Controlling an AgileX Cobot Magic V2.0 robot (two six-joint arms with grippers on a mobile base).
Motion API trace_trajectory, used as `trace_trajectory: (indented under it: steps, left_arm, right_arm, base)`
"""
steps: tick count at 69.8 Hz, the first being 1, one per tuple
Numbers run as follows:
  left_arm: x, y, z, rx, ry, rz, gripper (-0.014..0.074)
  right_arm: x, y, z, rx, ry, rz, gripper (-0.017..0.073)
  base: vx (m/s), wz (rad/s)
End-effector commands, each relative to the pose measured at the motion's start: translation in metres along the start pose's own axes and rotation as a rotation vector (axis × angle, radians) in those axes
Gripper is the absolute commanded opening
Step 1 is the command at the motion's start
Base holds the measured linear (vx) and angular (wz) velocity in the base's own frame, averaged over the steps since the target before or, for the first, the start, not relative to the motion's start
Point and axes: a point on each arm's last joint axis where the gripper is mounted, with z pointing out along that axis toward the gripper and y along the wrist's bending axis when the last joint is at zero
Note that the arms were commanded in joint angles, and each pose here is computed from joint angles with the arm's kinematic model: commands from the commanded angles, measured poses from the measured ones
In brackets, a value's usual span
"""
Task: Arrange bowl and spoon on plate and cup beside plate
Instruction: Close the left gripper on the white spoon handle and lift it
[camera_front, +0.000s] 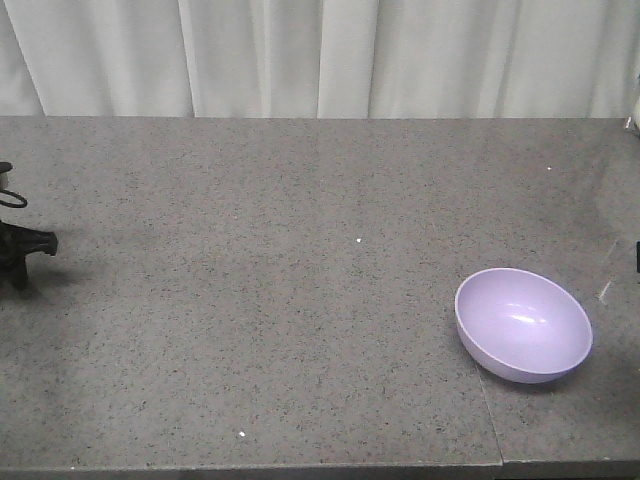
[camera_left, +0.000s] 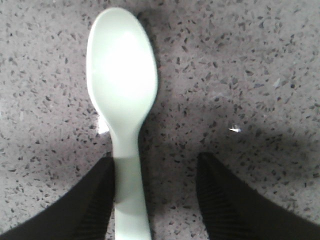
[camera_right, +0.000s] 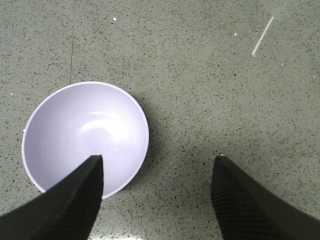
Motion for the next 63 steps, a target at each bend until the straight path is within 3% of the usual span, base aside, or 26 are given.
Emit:
trace_trajectory:
  steps: [1,22,43,63]
  left_arm:
    - [0.001,0.003,-0.01,-0.02,-0.006,0.008,0.0321]
    - [0.002,0.015,-0.009,-0.002,0.01,-0.041,0.0246]
    - [0.002,0.014,-0.009,0.018,0.014,-0.019,-0.0006]
    - [0.002,0.012,-0.024,0.051,-0.036,-0.012,-0.0008]
  right_arm:
    - [-0.012,-0.001,-0.01,-0.003,-0.099,-0.013,0.0465]
    - [-0.012,-0.001,-0.01,-0.003,-0.099,-0.013,0.0465]
    - [-0.012,-0.001,-0.01,-0.004,-0.102,-0.013,0.0465]
    - [-0.012,-0.001,-0.01,-0.004,-0.106,-0.013,0.0465]
  base:
    - [0.0,0.0]
    - [0.0,0.0]
    - [0.0,0.0]
    - [0.0,0.0]
